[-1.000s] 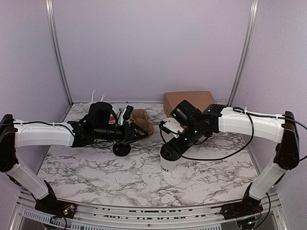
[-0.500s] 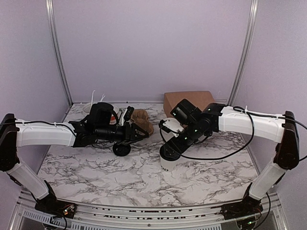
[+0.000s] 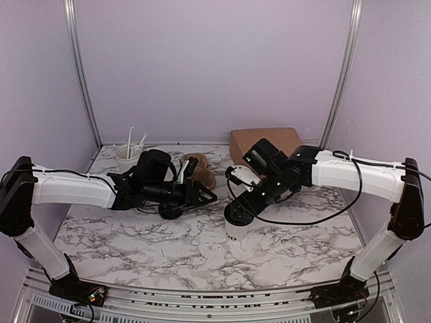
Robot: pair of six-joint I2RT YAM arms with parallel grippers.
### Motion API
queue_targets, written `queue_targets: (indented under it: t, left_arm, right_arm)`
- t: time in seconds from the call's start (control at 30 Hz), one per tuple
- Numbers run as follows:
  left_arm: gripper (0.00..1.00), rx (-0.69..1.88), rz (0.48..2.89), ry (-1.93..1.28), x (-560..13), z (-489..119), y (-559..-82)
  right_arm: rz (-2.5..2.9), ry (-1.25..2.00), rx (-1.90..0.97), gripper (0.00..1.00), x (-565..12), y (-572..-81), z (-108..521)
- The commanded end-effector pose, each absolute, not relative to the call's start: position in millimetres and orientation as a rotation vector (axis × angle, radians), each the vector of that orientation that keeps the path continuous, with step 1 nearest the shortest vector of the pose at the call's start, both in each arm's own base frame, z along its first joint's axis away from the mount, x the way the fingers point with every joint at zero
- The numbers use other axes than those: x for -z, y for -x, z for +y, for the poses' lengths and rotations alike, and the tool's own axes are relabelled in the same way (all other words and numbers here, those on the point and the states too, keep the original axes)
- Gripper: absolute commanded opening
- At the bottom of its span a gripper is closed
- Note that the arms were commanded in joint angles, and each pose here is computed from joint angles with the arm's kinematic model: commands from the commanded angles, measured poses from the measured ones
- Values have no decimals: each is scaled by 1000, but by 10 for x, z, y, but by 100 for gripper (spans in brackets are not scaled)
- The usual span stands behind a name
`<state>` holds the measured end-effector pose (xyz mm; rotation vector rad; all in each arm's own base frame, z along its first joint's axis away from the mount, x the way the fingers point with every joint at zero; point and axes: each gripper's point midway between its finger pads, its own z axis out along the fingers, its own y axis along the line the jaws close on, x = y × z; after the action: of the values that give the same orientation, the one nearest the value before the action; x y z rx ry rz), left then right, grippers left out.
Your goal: Pack the takeout coffee
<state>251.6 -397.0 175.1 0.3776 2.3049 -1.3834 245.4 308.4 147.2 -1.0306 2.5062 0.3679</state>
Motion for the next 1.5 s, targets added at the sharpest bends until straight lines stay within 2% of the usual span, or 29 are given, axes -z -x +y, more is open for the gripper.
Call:
queue_targets:
  t: [0.0,0.23,0.47,0.73,1.13,1.47]
  left_arm:
    - [49,1346,2308,-369,-1725,-4048,-2542]
    - [49,1237,2364,-361,-1584,-4132,-2511]
    - [46,1132,2408,-338,-1500,-4186,-2530]
    - [45,1089,2423,-341,-1477,-4261,-2500]
    - [45,977,2410,-391,-1568,-4354,-2589]
    - [45,807,2450,-457,-1384,-4375,-2598]
  right_arm:
    - [2427,915,-423,94,-1768,-2530,3028]
    - [2374,662,-619,91,-1920,-2673,2736]
    - [2336,454,-879,73,-1812,-2664,2597]
    - [2315,347,-948,61,-1699,-2670,2541]
    - [2340,323,-960,58,-1545,-2631,2527]
    - [2355,311,-976,57,-1450,-2605,2531]
